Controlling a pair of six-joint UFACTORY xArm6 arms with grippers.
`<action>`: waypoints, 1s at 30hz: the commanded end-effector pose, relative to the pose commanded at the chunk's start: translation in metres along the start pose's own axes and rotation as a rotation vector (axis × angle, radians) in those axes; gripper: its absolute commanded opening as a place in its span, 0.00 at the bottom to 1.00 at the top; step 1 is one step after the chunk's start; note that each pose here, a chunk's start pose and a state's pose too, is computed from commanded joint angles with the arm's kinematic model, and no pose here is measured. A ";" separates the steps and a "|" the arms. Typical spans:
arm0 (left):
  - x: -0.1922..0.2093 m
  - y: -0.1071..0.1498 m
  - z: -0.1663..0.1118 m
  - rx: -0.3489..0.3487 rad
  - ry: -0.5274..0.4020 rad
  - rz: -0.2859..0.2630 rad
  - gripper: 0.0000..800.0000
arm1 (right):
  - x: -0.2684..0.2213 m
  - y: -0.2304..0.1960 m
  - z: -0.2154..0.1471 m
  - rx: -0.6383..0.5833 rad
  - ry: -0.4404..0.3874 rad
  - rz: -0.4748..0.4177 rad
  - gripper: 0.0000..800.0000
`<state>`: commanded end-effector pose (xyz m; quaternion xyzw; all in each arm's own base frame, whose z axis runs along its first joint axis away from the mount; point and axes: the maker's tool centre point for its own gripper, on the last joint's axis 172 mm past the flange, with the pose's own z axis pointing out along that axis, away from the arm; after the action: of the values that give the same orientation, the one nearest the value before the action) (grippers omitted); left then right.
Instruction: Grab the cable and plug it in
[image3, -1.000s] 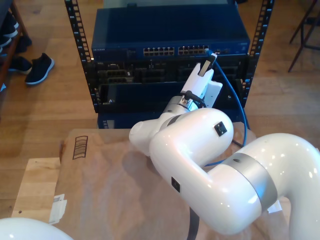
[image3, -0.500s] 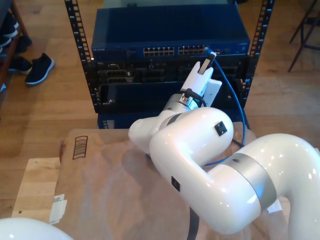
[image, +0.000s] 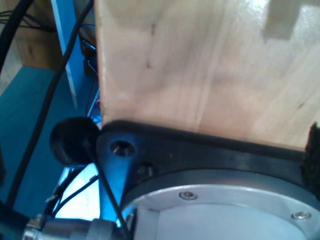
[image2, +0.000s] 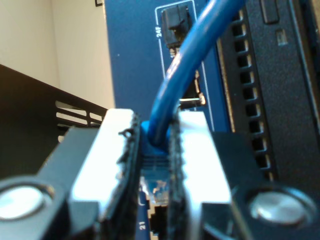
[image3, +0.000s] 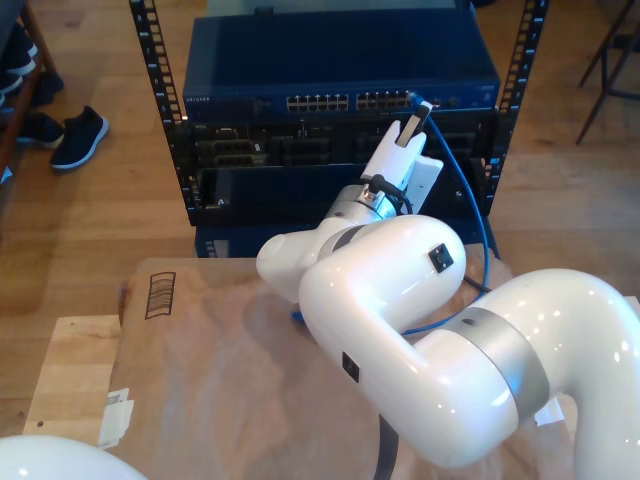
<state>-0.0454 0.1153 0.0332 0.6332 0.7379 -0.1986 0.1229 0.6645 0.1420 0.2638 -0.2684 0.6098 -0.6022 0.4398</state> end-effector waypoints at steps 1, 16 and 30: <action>0.000 0.000 0.000 0.000 0.000 0.000 1.00 | -0.001 0.001 0.000 -0.005 -0.002 0.000 0.00; 0.000 0.000 0.000 0.000 0.000 0.000 1.00 | 0.002 -0.003 0.004 -0.003 0.004 0.005 0.00; 0.000 0.000 0.000 0.000 -0.002 0.000 1.00 | -0.011 -0.006 -0.006 -0.002 -0.022 0.012 0.00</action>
<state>-0.0454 0.1150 0.0330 0.6331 0.7378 -0.1991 0.1234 0.6630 0.1542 0.2717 -0.2717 0.6074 -0.5959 0.4497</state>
